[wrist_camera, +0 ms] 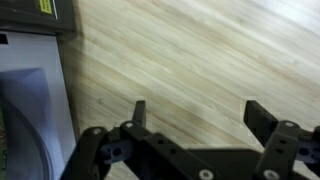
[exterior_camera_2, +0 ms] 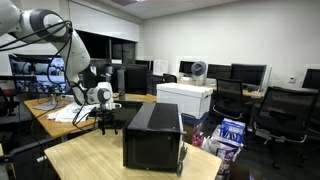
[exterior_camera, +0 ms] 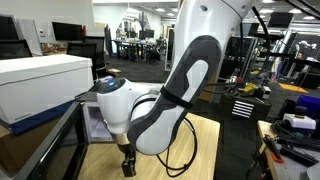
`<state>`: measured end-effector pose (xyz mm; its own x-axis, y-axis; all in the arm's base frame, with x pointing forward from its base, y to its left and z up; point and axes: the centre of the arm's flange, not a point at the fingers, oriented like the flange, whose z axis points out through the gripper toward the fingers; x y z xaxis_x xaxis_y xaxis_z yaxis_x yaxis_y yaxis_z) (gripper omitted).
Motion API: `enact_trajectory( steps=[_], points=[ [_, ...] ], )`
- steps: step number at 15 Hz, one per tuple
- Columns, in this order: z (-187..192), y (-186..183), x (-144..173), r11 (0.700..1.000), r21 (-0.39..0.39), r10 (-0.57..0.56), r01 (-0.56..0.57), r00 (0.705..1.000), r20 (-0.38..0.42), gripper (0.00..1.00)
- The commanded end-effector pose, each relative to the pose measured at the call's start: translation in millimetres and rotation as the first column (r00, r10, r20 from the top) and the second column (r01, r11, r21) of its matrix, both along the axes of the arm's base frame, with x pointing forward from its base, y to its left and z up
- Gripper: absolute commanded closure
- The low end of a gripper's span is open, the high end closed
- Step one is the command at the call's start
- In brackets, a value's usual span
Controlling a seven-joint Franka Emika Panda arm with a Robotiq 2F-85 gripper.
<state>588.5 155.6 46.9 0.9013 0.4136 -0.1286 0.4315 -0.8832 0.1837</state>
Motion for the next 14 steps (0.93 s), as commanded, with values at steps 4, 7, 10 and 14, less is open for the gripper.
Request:
enact_trajectory(
  steps=[4,7,10,14],
  points=[
    [-9,22,-18,0.99,-0.04,0.139,-0.138,0.99,0.029,0.0],
    [-13,28,-19,0.985,-0.044,0.167,-0.165,0.985,0.036,0.0],
    [-13,31,-19,0.983,-0.064,0.177,-0.173,0.982,0.058,0.0],
    [-12,33,-18,0.973,-0.087,0.222,-0.214,0.97,0.102,0.0]
  ],
)
